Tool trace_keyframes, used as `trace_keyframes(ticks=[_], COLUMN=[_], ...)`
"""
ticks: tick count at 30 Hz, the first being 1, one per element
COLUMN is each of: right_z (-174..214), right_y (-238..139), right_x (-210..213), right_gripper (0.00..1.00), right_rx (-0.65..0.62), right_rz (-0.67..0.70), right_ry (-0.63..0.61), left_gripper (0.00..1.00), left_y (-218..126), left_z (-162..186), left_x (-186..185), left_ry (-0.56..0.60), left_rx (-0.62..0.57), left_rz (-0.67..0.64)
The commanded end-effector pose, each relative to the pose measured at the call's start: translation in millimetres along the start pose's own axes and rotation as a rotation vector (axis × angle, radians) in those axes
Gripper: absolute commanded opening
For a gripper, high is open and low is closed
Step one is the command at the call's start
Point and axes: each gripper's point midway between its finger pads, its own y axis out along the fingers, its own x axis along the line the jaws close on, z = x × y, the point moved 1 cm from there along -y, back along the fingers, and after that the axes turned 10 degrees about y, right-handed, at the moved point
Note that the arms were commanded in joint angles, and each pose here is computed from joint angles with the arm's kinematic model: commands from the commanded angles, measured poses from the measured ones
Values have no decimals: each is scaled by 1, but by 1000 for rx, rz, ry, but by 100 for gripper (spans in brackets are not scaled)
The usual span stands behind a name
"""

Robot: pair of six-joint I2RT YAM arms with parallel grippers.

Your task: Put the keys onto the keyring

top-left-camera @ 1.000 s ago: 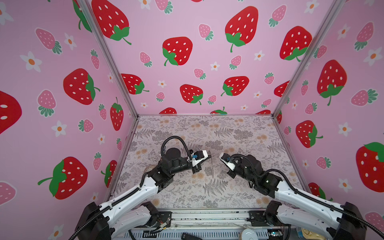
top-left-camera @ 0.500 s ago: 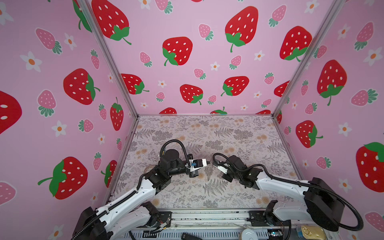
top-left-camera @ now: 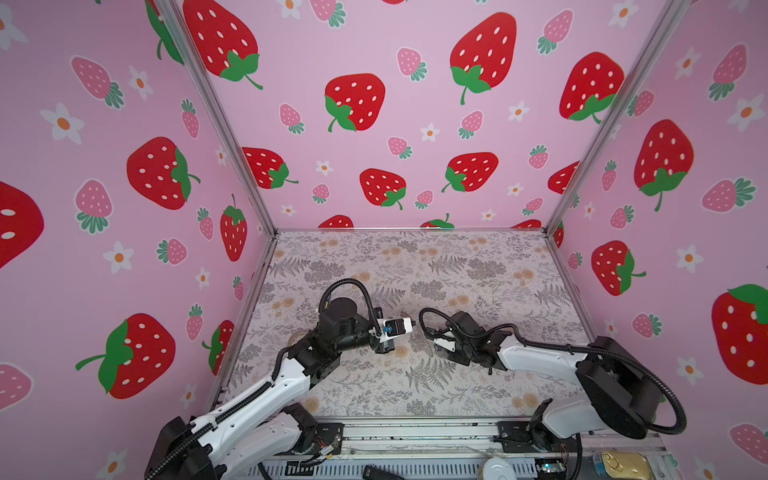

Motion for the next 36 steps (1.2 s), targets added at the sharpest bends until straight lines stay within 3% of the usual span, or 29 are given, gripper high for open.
trace_keyframes(ticks=[1,8,12,27,36], right_z=[5,-39,-52,-53,-36], right_y=[-8,-31,-28,-1,3], right_x=[-11,2,9,10,16], right_gripper=[39,39,38,32,31], right_rx=[30,-136,-144,27,90], right_rz=[17,-174,-250,-322,-307], right_ry=[-7,142,243,572,631], left_gripper=[0,0,0,0,0], left_y=[-6,-9,-11,-11,-9], left_z=[-4,1,2,-1,-1], left_x=[14,23,26,28,27], left_ry=[34,18,15,-3,-18], left_rx=[-4,6,11,-12,-23], left_rz=[-44,-73,-85,-78,-68])
